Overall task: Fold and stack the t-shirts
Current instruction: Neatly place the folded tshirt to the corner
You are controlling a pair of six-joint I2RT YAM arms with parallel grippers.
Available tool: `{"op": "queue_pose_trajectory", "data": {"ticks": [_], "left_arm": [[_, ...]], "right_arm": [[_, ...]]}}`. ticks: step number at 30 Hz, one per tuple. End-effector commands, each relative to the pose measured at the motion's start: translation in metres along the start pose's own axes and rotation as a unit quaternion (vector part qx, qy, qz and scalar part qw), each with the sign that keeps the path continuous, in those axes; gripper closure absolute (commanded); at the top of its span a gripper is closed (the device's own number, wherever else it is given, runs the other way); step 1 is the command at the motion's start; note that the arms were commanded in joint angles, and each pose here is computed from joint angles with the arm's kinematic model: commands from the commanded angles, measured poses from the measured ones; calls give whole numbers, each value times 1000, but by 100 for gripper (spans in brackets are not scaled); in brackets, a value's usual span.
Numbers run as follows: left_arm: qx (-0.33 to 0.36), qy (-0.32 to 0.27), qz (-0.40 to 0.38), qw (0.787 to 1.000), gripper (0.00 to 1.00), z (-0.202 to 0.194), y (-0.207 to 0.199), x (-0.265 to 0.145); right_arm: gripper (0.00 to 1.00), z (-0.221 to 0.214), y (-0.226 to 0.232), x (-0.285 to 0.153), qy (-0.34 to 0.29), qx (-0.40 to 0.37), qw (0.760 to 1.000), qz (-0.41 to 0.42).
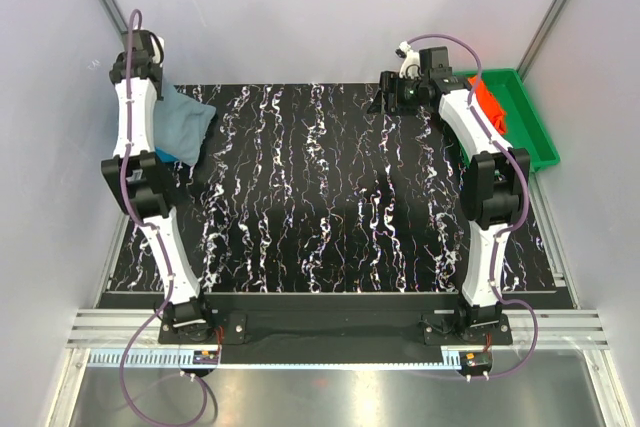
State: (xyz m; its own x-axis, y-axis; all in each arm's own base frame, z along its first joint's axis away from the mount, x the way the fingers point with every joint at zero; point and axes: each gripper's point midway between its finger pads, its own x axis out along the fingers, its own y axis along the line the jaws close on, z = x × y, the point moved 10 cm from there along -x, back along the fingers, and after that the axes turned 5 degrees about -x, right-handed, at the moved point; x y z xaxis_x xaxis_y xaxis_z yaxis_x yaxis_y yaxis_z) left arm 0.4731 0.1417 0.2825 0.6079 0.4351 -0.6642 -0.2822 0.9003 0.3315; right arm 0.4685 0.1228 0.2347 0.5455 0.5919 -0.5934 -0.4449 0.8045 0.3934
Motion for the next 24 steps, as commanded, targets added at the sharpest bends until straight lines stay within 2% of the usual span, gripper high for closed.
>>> {"op": "queue_pose_trajectory", "data": {"ticks": [1,8,24], "left_arm": [[2,-27,67,997,100,11,11,9],[37,6,133,990,100,-2,10,45],[87,75,190,975,100,-37,15,92]], "right_arm": [[21,20,13,-29,-46,-34,998,-2],[21,13,14,-34,-39,-37,999,-9],[21,5,14,-39,-33,-41,998,-20]]}}
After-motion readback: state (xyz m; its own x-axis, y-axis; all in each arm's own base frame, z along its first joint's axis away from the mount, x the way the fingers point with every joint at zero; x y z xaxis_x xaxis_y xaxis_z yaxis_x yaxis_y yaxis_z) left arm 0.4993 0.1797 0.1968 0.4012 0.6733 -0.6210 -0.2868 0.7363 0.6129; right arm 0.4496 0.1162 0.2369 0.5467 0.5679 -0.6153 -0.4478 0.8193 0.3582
